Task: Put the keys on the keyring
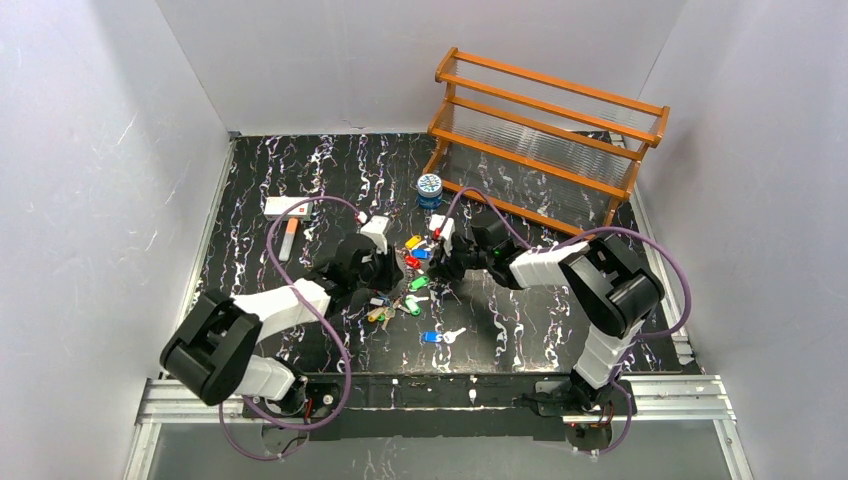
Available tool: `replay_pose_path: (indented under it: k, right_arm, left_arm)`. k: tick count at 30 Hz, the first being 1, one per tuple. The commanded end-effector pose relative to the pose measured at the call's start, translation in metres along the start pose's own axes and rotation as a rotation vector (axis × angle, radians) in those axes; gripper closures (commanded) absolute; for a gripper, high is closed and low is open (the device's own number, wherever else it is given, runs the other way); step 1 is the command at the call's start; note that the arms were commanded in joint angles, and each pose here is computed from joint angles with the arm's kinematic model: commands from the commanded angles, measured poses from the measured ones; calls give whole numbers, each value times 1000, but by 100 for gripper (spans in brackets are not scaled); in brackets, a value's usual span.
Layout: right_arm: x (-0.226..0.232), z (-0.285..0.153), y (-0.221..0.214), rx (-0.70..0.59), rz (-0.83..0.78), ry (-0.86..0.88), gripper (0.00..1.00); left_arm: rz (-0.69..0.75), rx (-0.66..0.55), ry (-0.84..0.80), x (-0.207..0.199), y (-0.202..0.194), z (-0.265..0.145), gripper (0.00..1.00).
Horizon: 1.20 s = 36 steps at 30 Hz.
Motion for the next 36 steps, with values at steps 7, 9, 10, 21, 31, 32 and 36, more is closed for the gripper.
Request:
replay_pose_path:
  k: [7, 9, 10, 21, 31, 32, 36]
  right_arm:
    - [36, 13, -11, 65, 58, 194, 67]
    - [46, 15, -17, 89, 63, 216, 67]
    - [52, 16, -20, 100, 65, 229, 68]
    - [100, 5, -24, 142, 68, 332, 68]
    - [65, -2, 5, 49, -131, 192, 63]
    - [63, 1, 5, 48, -159, 193, 60]
    - [51, 14, 9, 54, -236, 190, 59]
  left_arm:
    - [-77, 100, -36, -7, -30, 4, 77]
    - [-91, 123, -17, -4, -37, 0, 78]
    - [-101, 147, -8, -3, -43, -2, 78]
    - [-213, 260, 26, -3, -76, -30, 79]
    - [-162, 151, 57, 3, -53, -50, 77]
    - [-151, 133, 52, 3, -49, -51, 75]
    - [-101, 43, 24, 0, -31, -55, 69]
Point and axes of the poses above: each gripper's point midway between its finger pads, its own z axis out along the fingers, its own x axis along the line the jaws close on, y = z × x, the point moved 4 cm from there along -z, back along the fingers, and after that the axes turned 11 degrees about z, right-handed, at the moved point
